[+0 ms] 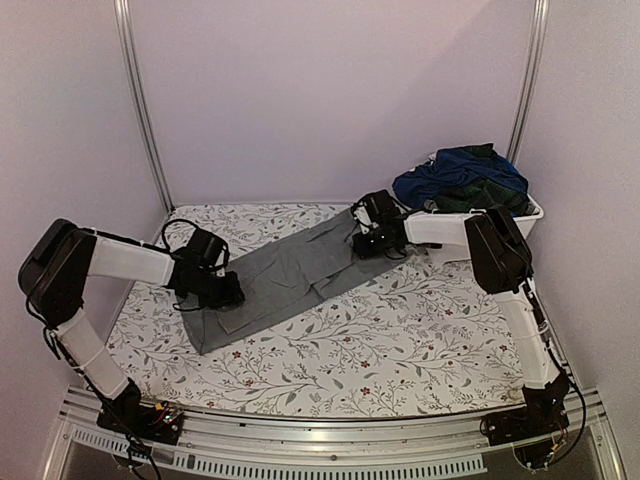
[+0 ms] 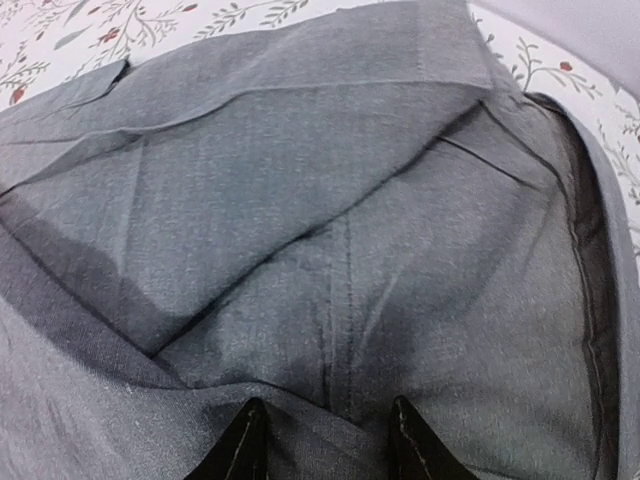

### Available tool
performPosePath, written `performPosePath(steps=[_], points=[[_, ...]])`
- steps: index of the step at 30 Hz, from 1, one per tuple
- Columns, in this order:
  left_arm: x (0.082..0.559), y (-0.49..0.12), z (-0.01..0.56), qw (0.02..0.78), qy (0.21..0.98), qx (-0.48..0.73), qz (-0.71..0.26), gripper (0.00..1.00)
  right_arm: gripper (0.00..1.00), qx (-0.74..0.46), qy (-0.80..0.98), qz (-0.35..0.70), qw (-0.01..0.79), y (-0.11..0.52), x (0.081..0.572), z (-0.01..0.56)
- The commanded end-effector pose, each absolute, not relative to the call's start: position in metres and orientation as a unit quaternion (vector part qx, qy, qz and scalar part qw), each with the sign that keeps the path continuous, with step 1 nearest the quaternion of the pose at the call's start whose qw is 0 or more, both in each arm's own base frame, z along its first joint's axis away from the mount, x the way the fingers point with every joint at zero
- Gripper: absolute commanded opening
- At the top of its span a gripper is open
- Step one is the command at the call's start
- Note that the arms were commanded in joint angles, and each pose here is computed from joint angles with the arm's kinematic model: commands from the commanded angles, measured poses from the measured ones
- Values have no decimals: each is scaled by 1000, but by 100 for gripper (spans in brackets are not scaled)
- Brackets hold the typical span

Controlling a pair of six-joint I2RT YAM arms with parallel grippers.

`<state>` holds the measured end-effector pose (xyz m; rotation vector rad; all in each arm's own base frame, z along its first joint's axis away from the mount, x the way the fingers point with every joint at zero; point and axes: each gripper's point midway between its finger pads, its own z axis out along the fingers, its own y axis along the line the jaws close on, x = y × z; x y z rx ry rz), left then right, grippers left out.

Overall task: Fold and stack the mixed laundry pile
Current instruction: Rotate the rectangle-folded shirt at the center of the board.

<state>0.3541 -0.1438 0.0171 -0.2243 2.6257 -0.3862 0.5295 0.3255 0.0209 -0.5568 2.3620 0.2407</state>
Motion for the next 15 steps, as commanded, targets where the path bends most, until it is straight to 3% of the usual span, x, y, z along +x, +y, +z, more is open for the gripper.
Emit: performPosePath(steps=[1, 4, 9, 15], points=[[274, -230, 10, 136, 970, 3, -202, 32, 40, -246, 907, 51, 339, 319, 548, 13], [271, -255, 47, 164, 960, 45, -224, 34, 41, -258, 898, 60, 350, 322, 545, 34], [317, -225, 111, 261, 947, 38, -184, 42, 43, -262, 881, 89, 384, 319, 522, 93], [370, -193, 112, 298, 945, 44, -124, 41, 46, -265, 868, 166, 386, 338, 469, 132]])
